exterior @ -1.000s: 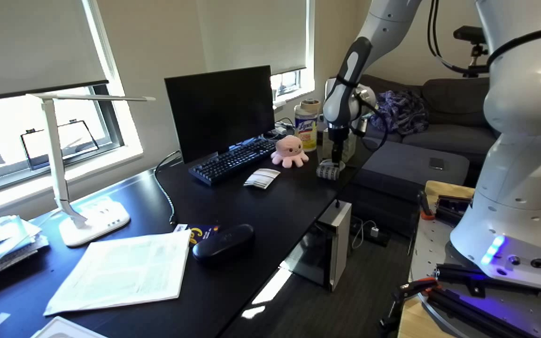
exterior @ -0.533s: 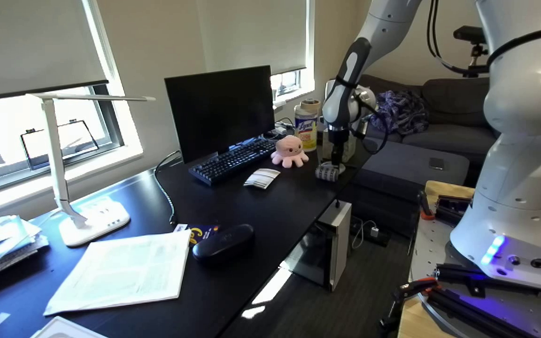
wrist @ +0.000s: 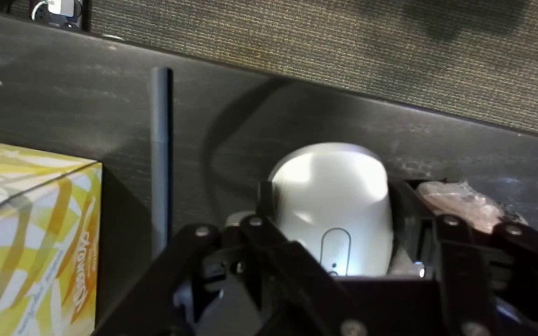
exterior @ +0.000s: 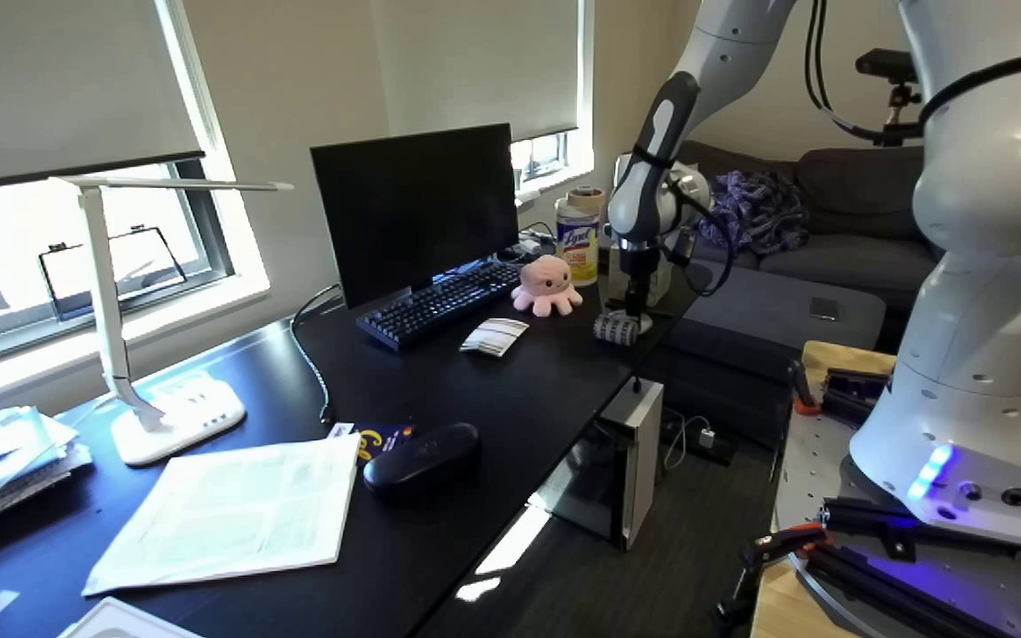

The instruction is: Move the white mouse next to the coloured box

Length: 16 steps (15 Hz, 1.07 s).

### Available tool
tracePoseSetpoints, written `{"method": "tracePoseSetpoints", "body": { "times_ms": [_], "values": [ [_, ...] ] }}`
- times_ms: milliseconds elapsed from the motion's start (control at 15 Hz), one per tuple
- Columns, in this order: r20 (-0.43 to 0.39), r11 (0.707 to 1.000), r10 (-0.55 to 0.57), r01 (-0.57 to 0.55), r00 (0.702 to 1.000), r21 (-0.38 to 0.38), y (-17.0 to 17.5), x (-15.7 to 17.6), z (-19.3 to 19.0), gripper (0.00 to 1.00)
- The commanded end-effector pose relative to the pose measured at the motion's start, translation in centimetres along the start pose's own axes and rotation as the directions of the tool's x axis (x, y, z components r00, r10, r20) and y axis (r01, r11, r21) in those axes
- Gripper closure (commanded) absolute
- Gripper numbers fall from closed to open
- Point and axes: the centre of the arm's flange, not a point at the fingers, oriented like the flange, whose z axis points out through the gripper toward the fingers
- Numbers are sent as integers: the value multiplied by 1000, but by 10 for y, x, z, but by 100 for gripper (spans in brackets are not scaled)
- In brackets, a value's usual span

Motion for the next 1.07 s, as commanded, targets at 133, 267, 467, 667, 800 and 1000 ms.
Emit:
{"method": "tracePoseSetpoints", "body": {
  "times_ms": [133, 267, 467, 667, 800, 1000],
  "values": [
    [-16, 1000, 7, -7, 1000, 24, -21, -5, -6, 63],
    [-14, 1000, 8, -8, 1000, 17, -21, -2, -6, 63],
    [-17, 999, 40, -40, 999, 0, -8, -2, -10, 63],
    [-19, 994, 105, -105, 994, 3, 10, -10, -11, 63],
    [-22, 991, 133, -133, 991, 5, 20, -15, -10, 63],
    [-28, 991, 135, -135, 990, -4, 26, -20, -9, 63]
  ]
}}
